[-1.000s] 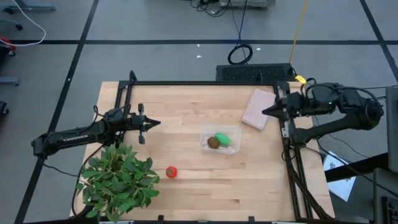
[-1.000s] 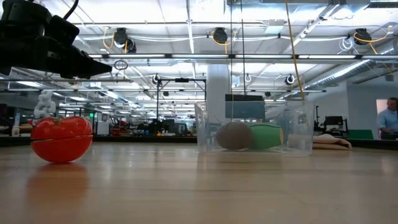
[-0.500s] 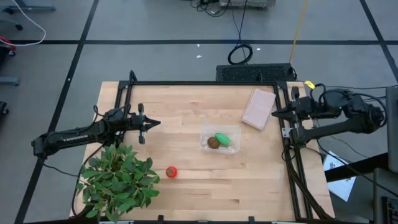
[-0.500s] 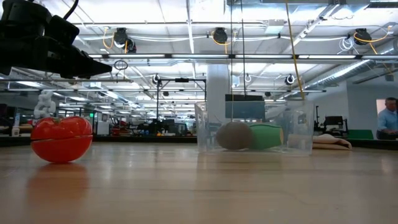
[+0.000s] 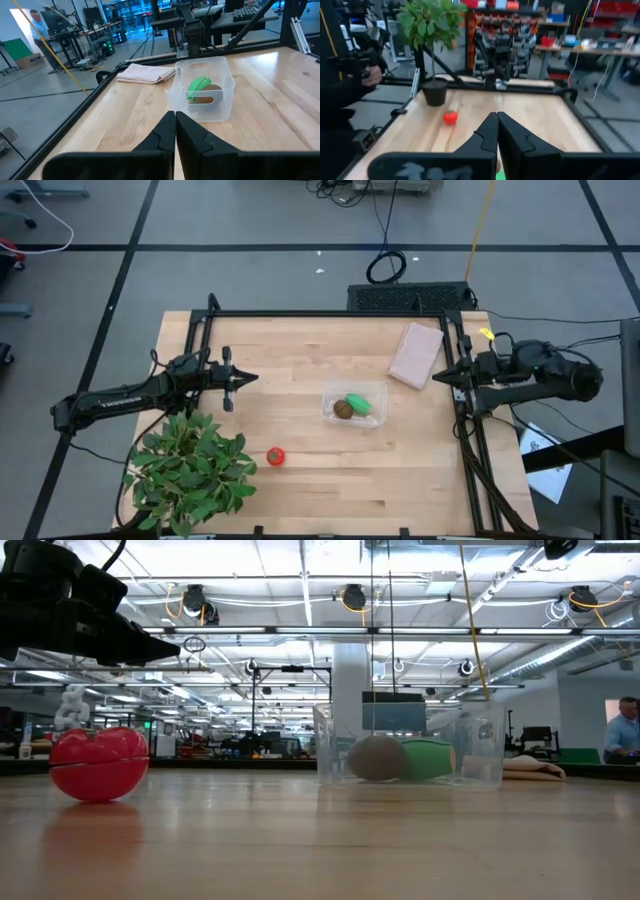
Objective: Pick and placing Produce into tupperware
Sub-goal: Put the red tomato into the transparent bin
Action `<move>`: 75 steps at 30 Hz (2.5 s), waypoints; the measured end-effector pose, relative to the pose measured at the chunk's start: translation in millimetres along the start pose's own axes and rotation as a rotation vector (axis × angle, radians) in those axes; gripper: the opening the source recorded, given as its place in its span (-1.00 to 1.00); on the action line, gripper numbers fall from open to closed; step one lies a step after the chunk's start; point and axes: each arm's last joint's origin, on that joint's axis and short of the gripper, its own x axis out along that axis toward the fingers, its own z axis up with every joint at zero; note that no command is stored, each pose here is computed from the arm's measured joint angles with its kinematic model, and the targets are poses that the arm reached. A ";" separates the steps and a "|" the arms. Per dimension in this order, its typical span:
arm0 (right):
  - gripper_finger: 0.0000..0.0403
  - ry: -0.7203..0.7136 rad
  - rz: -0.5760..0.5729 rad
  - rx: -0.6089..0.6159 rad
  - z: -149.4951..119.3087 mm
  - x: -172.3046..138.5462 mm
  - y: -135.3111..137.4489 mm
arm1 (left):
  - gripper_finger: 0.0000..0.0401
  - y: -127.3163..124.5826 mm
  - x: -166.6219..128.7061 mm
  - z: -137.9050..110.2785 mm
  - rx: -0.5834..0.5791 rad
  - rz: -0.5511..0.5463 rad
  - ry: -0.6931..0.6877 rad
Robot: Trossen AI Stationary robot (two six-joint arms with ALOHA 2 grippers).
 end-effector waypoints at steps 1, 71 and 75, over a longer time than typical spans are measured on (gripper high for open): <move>-1.00 -0.018 0.001 -0.012 -1.8 1.7 0.1 | -0.92 0.0 0.0 0.0 0.000 0.000 0.000; -1.00 -0.129 -0.144 0.020 -135.1 65.8 -11.5 | -0.92 5.5 -0.6 7.3 -0.038 0.144 -0.058; -1.00 -0.128 -0.144 0.021 -135.2 65.8 -11.5 | -0.92 5.4 -0.6 7.3 -0.041 0.143 -0.058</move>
